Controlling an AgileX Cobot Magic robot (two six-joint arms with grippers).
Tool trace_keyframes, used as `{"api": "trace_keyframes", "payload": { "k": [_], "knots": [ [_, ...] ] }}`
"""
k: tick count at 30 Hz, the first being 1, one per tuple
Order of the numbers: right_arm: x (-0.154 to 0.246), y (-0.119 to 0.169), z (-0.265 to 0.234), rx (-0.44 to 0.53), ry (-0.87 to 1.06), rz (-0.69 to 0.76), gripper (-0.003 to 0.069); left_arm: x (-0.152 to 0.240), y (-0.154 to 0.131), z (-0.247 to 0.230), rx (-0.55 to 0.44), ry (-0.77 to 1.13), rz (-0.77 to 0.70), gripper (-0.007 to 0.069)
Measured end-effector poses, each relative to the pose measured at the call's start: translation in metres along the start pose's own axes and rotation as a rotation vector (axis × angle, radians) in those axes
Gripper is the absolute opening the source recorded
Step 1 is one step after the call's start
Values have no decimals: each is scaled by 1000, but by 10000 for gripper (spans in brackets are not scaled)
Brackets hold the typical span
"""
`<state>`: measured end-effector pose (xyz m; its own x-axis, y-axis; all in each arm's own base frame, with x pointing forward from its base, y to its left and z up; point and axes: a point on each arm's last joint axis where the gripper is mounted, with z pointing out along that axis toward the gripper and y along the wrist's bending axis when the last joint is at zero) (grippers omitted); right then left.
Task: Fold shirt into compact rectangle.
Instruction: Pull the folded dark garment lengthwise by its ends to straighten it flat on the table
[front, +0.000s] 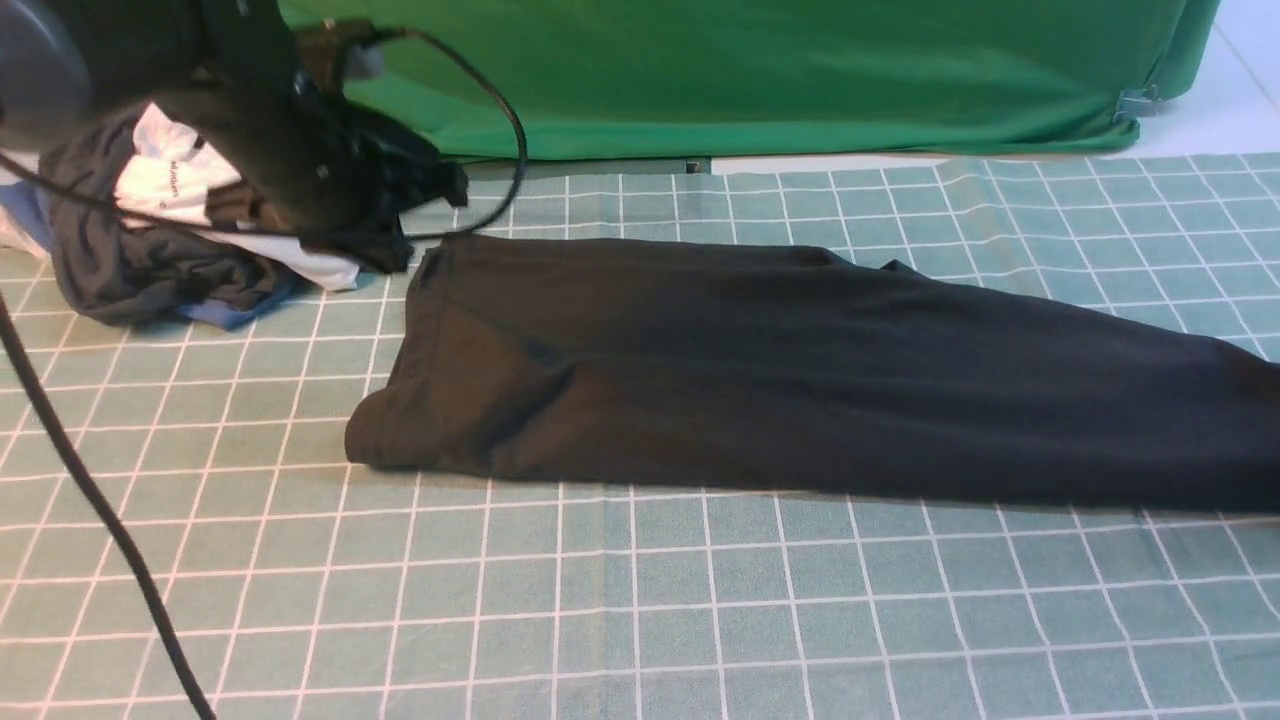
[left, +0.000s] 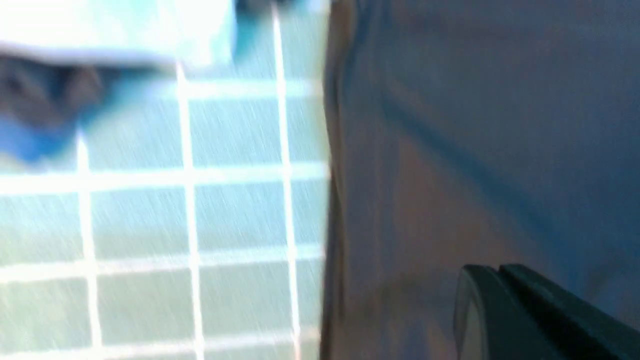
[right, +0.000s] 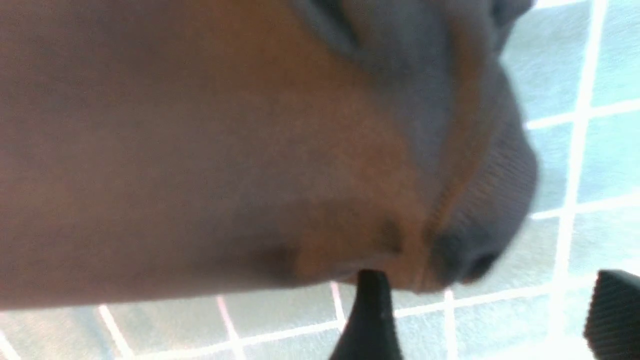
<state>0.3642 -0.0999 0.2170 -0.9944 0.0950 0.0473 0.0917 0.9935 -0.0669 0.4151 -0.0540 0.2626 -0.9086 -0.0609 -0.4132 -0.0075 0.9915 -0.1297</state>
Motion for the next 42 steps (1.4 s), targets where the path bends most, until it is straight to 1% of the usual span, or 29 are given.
{"api": "trace_keyframes", "payload": {
  "k": [3, 4, 7, 8, 9, 11, 13, 14, 15, 18, 20, 22, 24, 26, 27, 28, 30, 32, 37, 42],
  "knots": [
    [3, 15, -23, 13, -72, -40, 500, -14, 1, 12, -10, -6, 19, 64],
    [4, 15, -24, 14, -77, -39, 500, -14, 2, 16, -13, -1, 20, 68],
    [6, 36, -45, 20, -157, -98, 478, -27, 2, 42, -21, 5, 32, 175],
    [7, 42, -49, 21, -177, -116, 477, -30, 3, 56, -29, 8, 37, 223],
    [7, 44, -49, 20, -179, -121, 477, -31, 3, 55, -28, 1, 38, 231],
    [7, 54, -52, 20, -189, -149, 474, -38, 5, 80, -43, -14, 52, 341],
    [6, 59, -52, 19, -193, -163, 474, -41, 6, 93, -45, -30, 56, 386],
    [6, 61, -52, 19, -197, -170, 474, -42, 7, 101, -47, -44, 66, 421],
    [5, 63, -52, 20, -202, -173, 473, -43, 8, 108, -50, -56, 74, 439],
    [5, 64, -53, 20, -212, -178, 473, -43, 9, 120, -60, -76, 89, 454],
    [5, 64, -53, 20, -214, -177, 473, -42, 11, 131, -66, -86, 97, 445],
    [4, 64, -53, 20, -221, -177, 472, -40, 12, 137, -69, -77, 100, 409],
    [2, 64, -53, 21, -237, -177, 470, -39, 12, 139, -70, -67, 100, 318],
    [1, 65, -54, 19, -254, -178, 460, -38, 12, 139, -71, -57, 102, 190],
    [1, 65, -54, 17, -257, -179, 459, -38, 12, 139, -71, -57, 102, 175],
    [0, 66, -54, 9, -271, -182, 445, -39, 12, 137, -73, -55, 108, 84],
    [-1, 69, -54, -2, -282, -193, 427, -40, 12, 131, -81, -58, 120, 38],
    [-2, 72, -55, -12, -295, -198, 409, -44, 12, 120, -85, -77, 134, 23],
    [-5, 80, -56, -21, -337, -215, 400, -57, 8, 87, -83, -176, 156, 21],
    [-8, 81, -58, -21, -371, -215, 400, -68, 6, 78, -89, -284, 179, 21]
  ]
}}
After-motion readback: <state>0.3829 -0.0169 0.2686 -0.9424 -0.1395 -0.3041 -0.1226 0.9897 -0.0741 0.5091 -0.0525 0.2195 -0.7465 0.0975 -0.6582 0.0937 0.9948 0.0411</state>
